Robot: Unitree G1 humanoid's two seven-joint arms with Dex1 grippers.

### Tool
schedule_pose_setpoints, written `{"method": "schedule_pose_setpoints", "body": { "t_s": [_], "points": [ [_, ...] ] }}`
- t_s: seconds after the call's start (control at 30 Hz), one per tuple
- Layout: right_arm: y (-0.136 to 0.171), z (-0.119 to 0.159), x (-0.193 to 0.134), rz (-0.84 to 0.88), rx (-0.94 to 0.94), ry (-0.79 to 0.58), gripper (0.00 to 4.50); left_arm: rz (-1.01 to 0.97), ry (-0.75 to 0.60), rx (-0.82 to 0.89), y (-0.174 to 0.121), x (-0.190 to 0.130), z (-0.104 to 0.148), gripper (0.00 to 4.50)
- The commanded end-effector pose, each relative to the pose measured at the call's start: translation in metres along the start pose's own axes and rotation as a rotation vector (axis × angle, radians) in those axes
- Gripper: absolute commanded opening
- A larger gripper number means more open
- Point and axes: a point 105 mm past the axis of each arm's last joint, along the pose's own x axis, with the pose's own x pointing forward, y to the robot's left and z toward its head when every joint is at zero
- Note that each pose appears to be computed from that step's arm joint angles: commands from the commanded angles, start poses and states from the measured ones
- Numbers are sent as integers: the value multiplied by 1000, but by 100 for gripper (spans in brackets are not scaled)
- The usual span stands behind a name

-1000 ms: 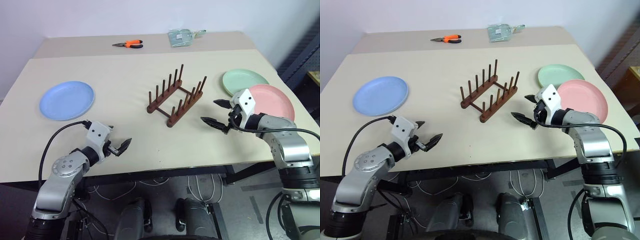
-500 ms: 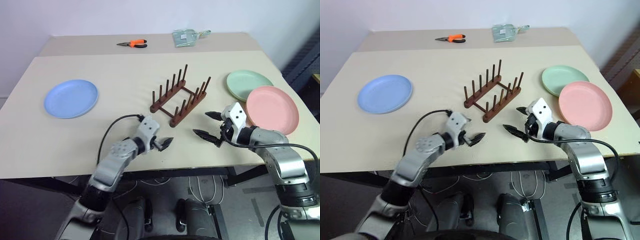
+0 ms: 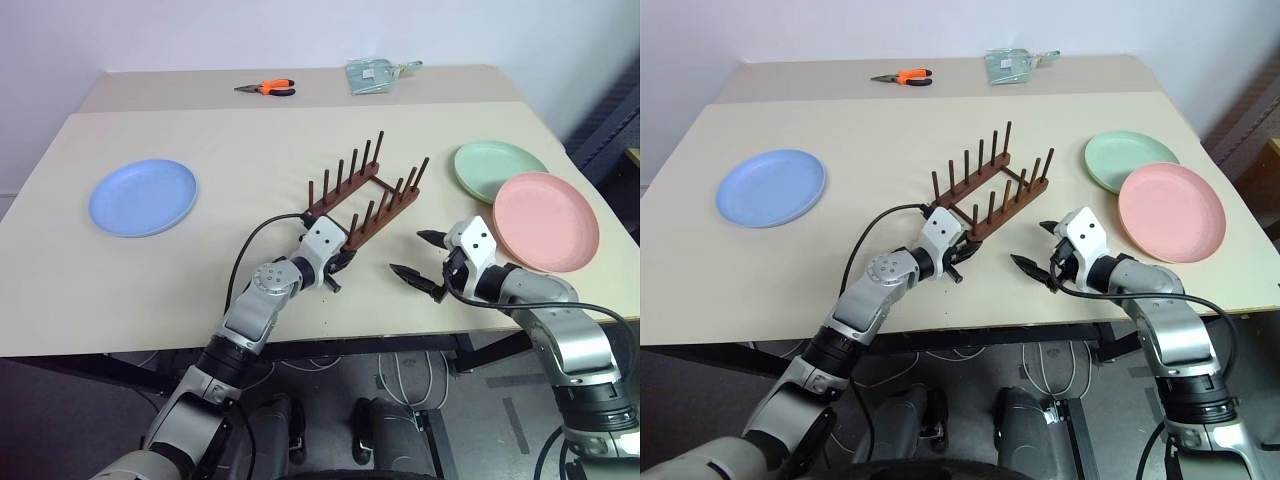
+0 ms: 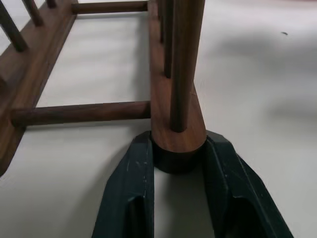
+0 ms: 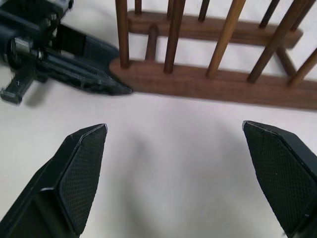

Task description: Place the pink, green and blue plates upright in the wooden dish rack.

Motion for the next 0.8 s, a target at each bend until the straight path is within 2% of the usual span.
{"method": "schedule_pose_setpoints", "body": {
  "t_s": [0.03, 0.07, 0.13, 0.17, 0.2, 0.33, 0.43, 0.5, 0.6, 0.7, 0.77, 0.8],
  "points": [
    [-3, 10, -4, -12, -46, -33, 450, -131, -26, 72, -12, -12, -1, 73],
    [-6, 9, -5, -16, -48, -30, 450, -201, -48, 62, -15, -20, 1, 73],
    [-11, 7, -9, -31, -57, -19, 450, -342, -69, 53, -19, -36, 3, 178],
    [-14, 5, -10, -39, -61, -13, 450, -382, -58, 59, -17, -42, 1, 212],
    [-17, 5, -12, -46, -65, -9, 450, -400, -42, 69, -13, -45, -1, 263],
    [-25, 3, -18, -68, -76, 3, 450, -270, 56, 160, 24, -39, -16, 447],
    [-27, 2, -22, -84, -81, 10, 450, -89, 130, 218, 57, -38, -28, 447],
    [-27, 2, -26, -91, -84, 15, 450, -2, 134, 196, 71, -44, -30, 447],
    [-28, -3, -33, -100, -73, 39, 450, 18, 80, 109, 66, -61, -26, 361],
    [-29, -11, -39, -99, -52, 82, 362, -52, 82, 30, 43, -76, -26, 218],
    [-28, -13, -37, -86, -51, 94, 265, -142, 81, 16, 18, -81, -22, 116],
    [-30, -16, -34, -88, -59, 108, 222, -170, 70, 18, 9, -80, -18, 113]
  ]
}}
